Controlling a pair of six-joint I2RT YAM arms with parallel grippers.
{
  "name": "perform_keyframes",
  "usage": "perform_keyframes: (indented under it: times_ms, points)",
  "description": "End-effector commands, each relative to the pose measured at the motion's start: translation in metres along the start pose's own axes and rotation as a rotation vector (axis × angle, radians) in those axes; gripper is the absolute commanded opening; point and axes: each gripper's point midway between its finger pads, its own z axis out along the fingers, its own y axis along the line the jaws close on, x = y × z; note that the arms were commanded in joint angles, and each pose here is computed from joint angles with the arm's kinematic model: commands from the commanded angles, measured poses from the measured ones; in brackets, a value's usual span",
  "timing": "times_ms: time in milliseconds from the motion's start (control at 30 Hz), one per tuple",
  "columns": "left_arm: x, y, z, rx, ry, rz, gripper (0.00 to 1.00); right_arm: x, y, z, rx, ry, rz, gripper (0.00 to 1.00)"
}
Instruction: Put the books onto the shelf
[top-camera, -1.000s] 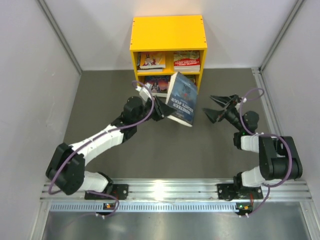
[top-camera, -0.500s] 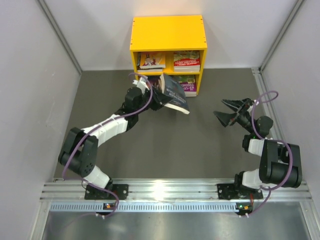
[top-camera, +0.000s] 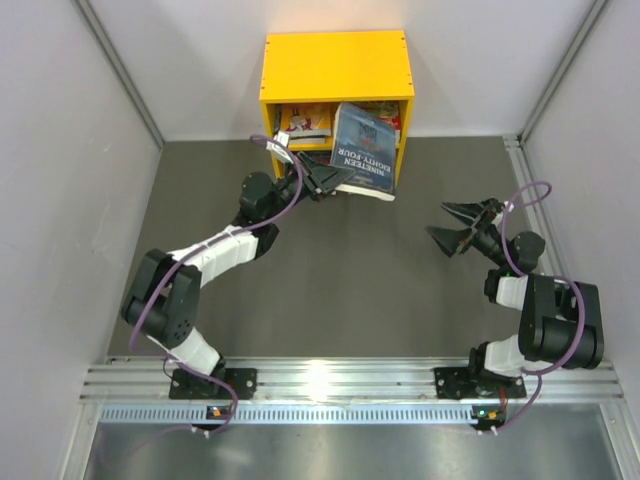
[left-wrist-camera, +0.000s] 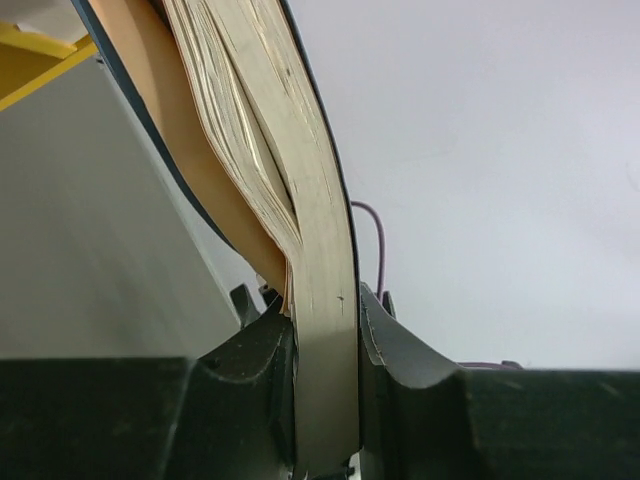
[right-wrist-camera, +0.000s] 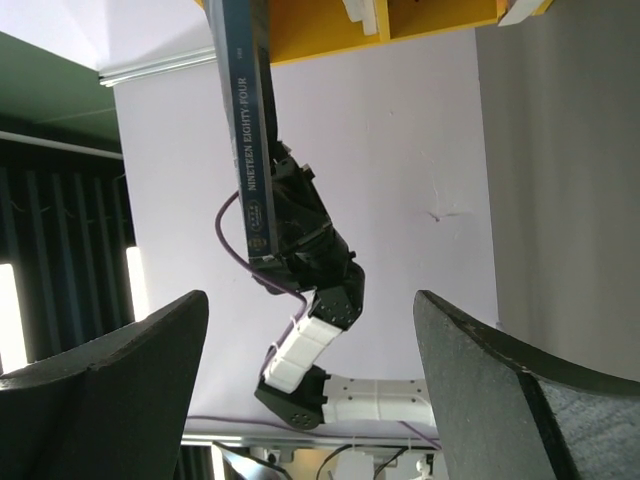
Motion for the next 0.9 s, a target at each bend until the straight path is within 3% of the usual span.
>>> perform_keyframes:
  times_ms: [0,333,533,867]
  points:
    - [-0.035,-0.069,0.002,0.265,-0.116,0.099,0.0,0.016,0.026,-0.008,-0.12,0.044,-0.248,0.82]
    - [-0.055,-0.044,0.005,0.342,-0.251,0.04,0.0,0.014,0.023,-0.009,-0.113,0.042,-0.255,0.81]
    - [-0.066,-0.023,-0.001,0.45,-0.354,-0.066,0.0,0.014,0.019,-0.009,-0.104,0.048,-0.254,0.8]
    - [-0.075,-0.028,0.01,0.478,-0.352,-0.079,0.0,0.011,0.016,-0.009,-0.096,0.048,-0.252,0.79]
